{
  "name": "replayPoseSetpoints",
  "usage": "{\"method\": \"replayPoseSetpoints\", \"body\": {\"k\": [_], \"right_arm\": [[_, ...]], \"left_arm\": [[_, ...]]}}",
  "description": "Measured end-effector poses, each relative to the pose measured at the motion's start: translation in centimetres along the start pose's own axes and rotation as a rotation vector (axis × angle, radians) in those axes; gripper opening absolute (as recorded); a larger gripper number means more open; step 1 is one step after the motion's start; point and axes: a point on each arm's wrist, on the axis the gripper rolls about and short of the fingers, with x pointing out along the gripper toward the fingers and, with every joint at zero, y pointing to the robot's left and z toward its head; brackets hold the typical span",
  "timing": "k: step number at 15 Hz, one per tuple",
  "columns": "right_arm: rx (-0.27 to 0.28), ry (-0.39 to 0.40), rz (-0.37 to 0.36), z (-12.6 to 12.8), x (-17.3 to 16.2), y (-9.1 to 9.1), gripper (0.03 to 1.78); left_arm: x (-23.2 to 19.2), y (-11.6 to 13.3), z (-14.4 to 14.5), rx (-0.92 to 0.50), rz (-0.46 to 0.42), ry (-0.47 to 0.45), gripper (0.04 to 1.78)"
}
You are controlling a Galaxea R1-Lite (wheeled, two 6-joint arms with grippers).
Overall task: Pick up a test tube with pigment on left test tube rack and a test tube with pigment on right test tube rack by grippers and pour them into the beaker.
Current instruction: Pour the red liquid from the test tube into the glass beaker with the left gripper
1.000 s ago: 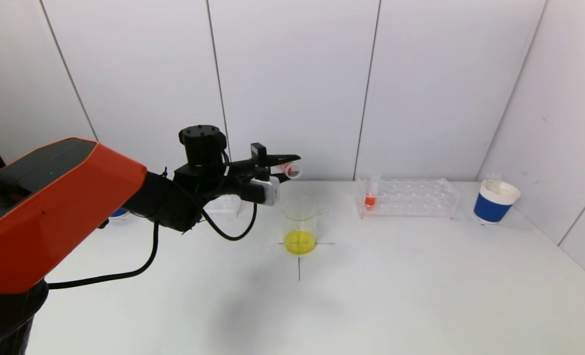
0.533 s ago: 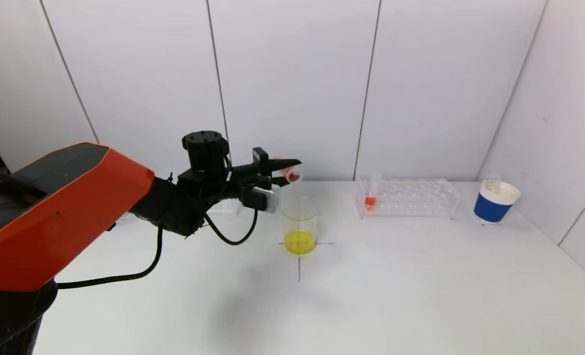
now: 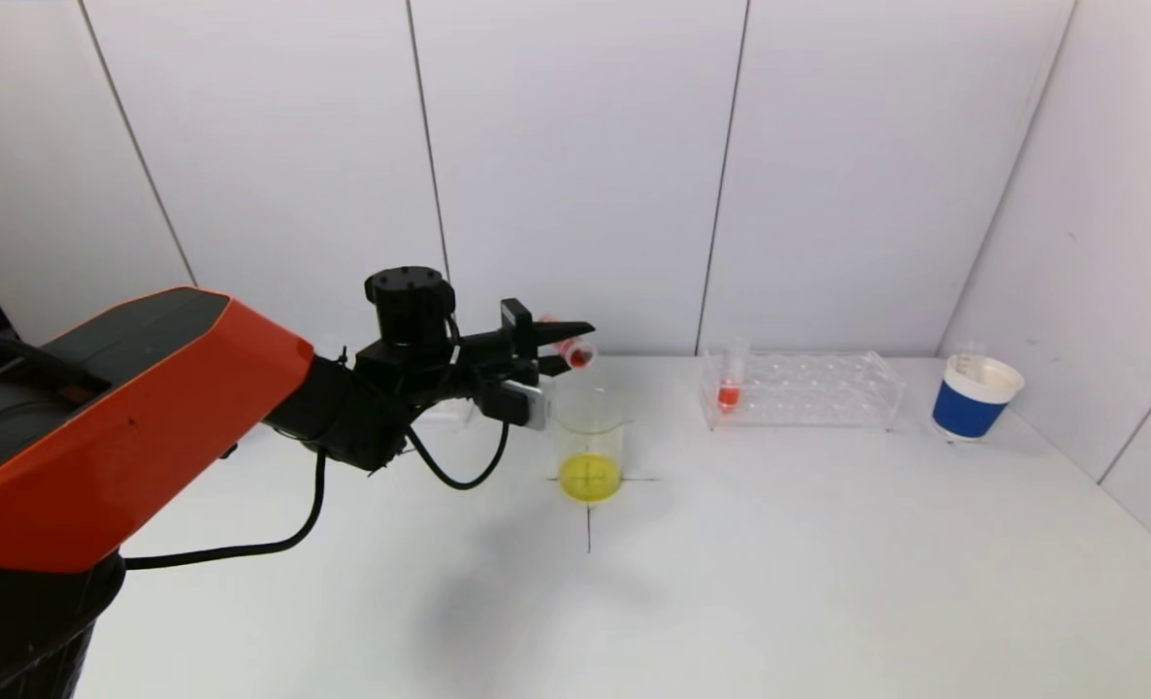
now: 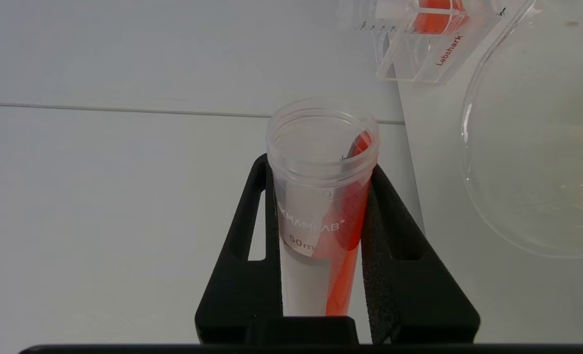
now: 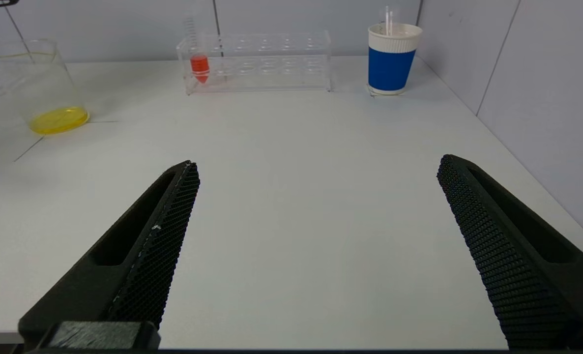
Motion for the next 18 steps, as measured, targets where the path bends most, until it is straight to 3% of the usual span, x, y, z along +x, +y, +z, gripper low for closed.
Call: {"method": "replayPoseSetpoints", "body": {"k": [18], "right_arm": [[0.000,-0.001,0.000,0.00,0.00,0.00,1.76]], "left_arm": [[0.63,-0.61,-0.93,0.108,0.005,0.008,0.47]]}}
